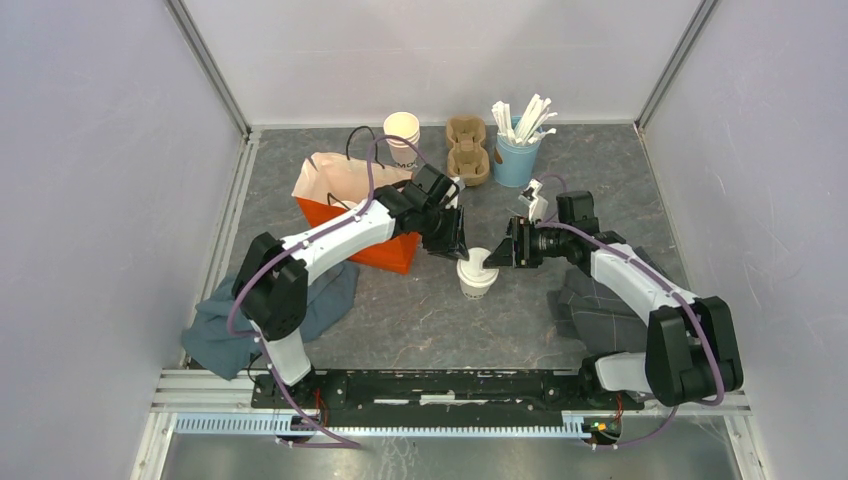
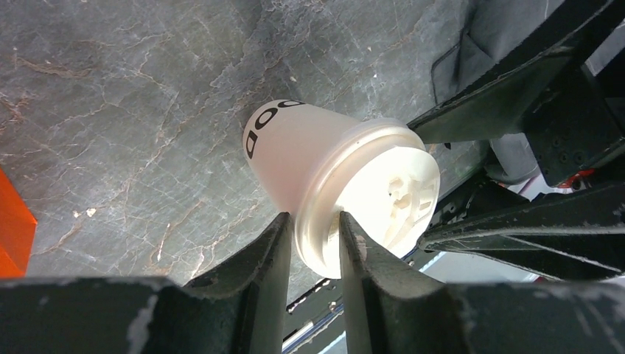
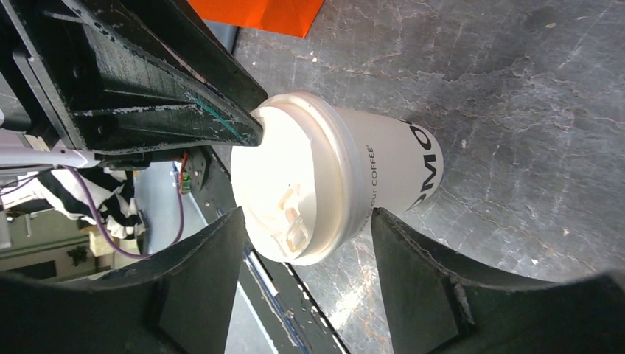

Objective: Pack the takeout coffee
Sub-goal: Close the cup lid on the coffee cup.

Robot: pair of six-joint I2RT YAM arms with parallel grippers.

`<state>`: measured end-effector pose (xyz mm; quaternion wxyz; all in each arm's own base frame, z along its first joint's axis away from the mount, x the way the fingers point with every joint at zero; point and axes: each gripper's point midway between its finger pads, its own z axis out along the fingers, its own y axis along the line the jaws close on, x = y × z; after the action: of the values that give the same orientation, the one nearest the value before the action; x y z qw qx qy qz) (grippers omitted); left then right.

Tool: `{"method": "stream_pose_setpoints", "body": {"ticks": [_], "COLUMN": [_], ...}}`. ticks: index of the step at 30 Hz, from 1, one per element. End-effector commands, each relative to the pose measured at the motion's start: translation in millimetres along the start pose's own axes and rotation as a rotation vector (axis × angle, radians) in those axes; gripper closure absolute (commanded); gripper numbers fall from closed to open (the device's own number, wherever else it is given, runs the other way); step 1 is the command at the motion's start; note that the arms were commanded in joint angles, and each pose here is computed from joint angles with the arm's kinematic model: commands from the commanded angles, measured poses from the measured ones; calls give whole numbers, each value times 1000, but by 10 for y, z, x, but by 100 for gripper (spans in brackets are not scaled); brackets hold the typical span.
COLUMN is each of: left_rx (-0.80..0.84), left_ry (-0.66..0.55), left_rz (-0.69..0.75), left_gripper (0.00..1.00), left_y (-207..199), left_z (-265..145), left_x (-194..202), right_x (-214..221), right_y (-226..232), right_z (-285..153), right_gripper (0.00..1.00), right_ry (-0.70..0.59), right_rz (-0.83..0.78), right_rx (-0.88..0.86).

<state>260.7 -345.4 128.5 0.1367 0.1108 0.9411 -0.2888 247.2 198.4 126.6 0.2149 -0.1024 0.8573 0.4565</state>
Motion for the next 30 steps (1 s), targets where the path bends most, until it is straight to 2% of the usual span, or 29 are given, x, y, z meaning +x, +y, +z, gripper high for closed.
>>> {"method": "stream_pose_setpoints", "body": {"ticks": [1,7,14,17,20,24,30], "left_rx": [-22,-69,-136,-98,-87,-77,-102], "left_ry": [2,13,46,38,36,40,69], "left_rz": [3,-9,-44,-36,-28,-14,-14], "left_gripper": [66,70,71,71,71,71,71], "left_y": [82,221,530,470,414,354,432], "left_z": [-6,10,55,56,73,91,135], "left_x": [75,169,497,496,431,400,479], "right_x": [-125,-50,322,98,-167,-105,220], "right_y": [81,-52,-374,-200,7,98,-368], "right_z": [58,119,152,95,-3,-6,151], "right_gripper": [34,38,38,37,31,28,37], "right_ry": [-39,-44,-14,-44,-83,-73,-64], "right_rz": [-32,-11,63,34,-15,-4,65], "right_rx": [-71,-47,-11,-43,-61,-108,-15]}}
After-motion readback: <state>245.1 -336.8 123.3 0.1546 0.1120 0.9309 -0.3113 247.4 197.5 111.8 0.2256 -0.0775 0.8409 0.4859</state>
